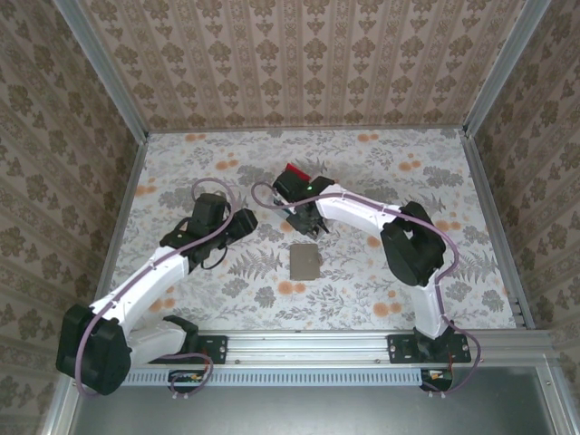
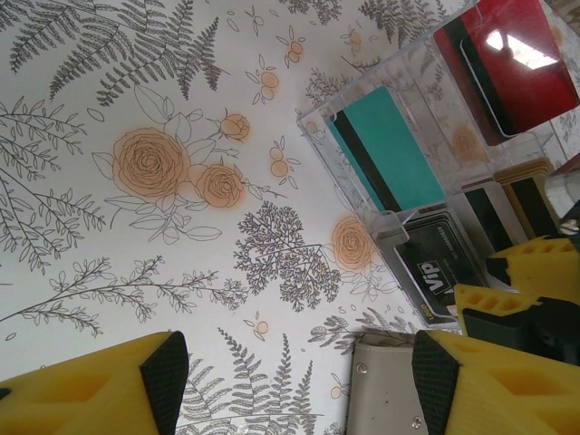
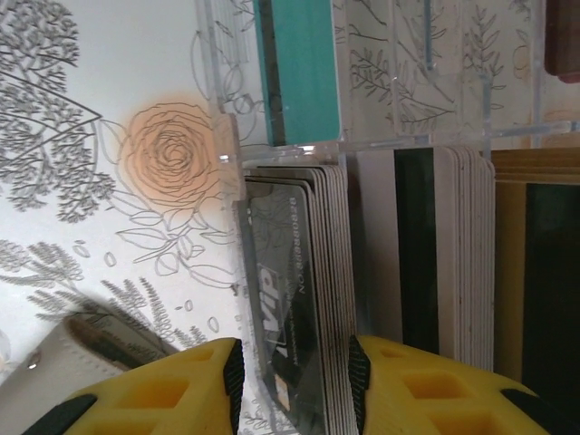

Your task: Put the credit cards into the card holder

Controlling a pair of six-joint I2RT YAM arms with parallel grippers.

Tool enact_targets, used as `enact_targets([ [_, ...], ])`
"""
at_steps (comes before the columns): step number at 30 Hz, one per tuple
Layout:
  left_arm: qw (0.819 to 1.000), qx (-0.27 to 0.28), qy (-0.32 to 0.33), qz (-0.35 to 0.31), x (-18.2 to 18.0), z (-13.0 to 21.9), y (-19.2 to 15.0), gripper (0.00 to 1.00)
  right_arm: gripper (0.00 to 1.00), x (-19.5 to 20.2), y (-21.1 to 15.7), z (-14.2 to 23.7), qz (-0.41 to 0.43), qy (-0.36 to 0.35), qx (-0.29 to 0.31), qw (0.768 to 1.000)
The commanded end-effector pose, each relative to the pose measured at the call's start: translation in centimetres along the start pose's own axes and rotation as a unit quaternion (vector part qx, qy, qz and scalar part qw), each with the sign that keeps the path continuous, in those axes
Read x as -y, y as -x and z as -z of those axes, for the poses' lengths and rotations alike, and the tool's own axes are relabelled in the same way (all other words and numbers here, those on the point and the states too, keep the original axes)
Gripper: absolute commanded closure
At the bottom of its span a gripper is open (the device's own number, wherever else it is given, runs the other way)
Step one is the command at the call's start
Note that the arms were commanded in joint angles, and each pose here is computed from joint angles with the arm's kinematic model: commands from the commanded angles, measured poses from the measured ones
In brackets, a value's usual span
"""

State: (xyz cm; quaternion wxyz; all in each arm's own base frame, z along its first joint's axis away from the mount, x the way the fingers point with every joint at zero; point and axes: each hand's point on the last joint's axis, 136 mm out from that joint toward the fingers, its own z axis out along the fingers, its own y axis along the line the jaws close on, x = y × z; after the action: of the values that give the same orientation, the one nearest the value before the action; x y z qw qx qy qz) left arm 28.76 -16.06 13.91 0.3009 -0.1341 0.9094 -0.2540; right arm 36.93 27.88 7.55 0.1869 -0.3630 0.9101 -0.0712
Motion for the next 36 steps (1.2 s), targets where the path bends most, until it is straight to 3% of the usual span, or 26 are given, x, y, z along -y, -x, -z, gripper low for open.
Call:
enact_targets([
  [1, 1.000, 0.019, -0.004, 0.012, 0.0, 0.4, 0.8, 0.30, 0.61, 0.8, -0.7, -1.3, 0.023, -0.054, -0.015, 0.998],
  [14, 1.000, 0.019, -0.002, 0.018, -0.2, 0.3, 0.8, 0.30, 0.65, 1.8, -0.4, -1.5, 0.040, -0.120, -0.001, 0.992],
  [36, 1.000, 0.020, -0.004, 0.019, -0.1, 0.3, 0.9, 0.30, 0.70, 3.2, 0.7, 0.7, 0.025, -0.140, 0.036, 0.989],
])
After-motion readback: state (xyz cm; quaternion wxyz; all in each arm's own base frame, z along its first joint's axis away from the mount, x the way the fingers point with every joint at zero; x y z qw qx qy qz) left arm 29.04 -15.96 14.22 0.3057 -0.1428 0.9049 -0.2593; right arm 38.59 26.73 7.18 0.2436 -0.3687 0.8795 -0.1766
